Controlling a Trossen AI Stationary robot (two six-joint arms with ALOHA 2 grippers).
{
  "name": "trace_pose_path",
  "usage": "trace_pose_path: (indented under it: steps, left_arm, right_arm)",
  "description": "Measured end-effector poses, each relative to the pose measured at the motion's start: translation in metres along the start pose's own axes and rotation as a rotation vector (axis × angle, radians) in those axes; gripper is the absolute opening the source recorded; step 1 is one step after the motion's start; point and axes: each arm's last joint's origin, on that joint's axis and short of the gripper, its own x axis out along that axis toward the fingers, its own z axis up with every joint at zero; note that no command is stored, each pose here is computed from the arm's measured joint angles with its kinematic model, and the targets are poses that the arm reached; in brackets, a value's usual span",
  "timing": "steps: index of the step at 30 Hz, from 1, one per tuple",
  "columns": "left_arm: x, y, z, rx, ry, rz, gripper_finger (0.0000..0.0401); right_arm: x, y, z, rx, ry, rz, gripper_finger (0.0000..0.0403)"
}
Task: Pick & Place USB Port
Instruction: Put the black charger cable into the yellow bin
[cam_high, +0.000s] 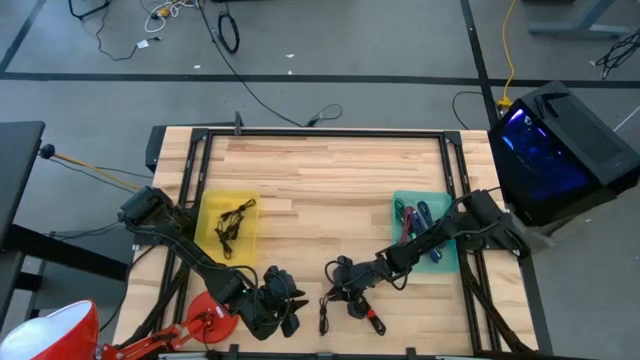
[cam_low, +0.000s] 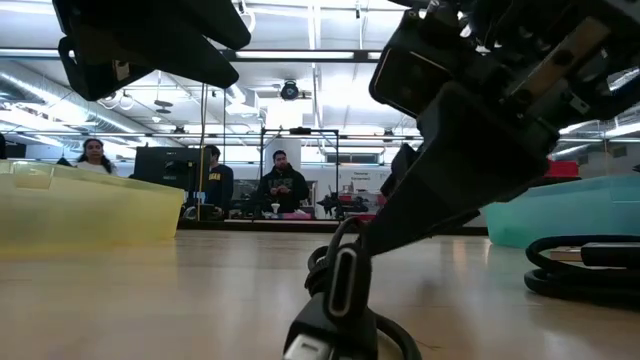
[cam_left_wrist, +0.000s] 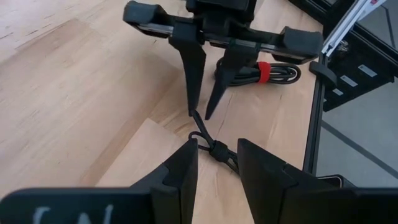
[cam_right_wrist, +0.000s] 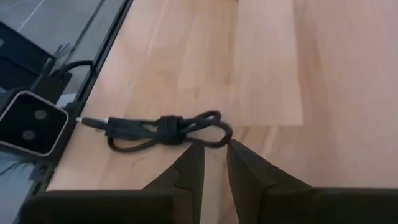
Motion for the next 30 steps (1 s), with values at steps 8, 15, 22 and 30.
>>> trace_pose_path:
  steps: [8,15,22,30]
  left_arm:
    - [0.0,-0.0002,0.0001,0.015,-0.001,-0.002,0.0117]
    - [-0.0001,-0.0002,0.0,0.015,-0.001,-0.002,0.0117]
    - [-0.0001,-0.0003,0.0,0.015,-0.001,-0.002,0.0117]
    - [0.0,0.0003,0.001,0.016,-0.037,0.017,0.0117]
  right_arm:
    - [-0.0002,0.0014,0.0034,-0.001,-0.038,0.005,0.0072]
    - [0.0002,0.0011,0.0028,-0.005,-0.035,0.004,0.0072]
    - [0.0002,0.0006,0.0014,-0.025,-0.002,0.039,0.0011]
    - [-0.0051,-0.0058,0.0101,0.004,-0.023,0.005,0.0003]
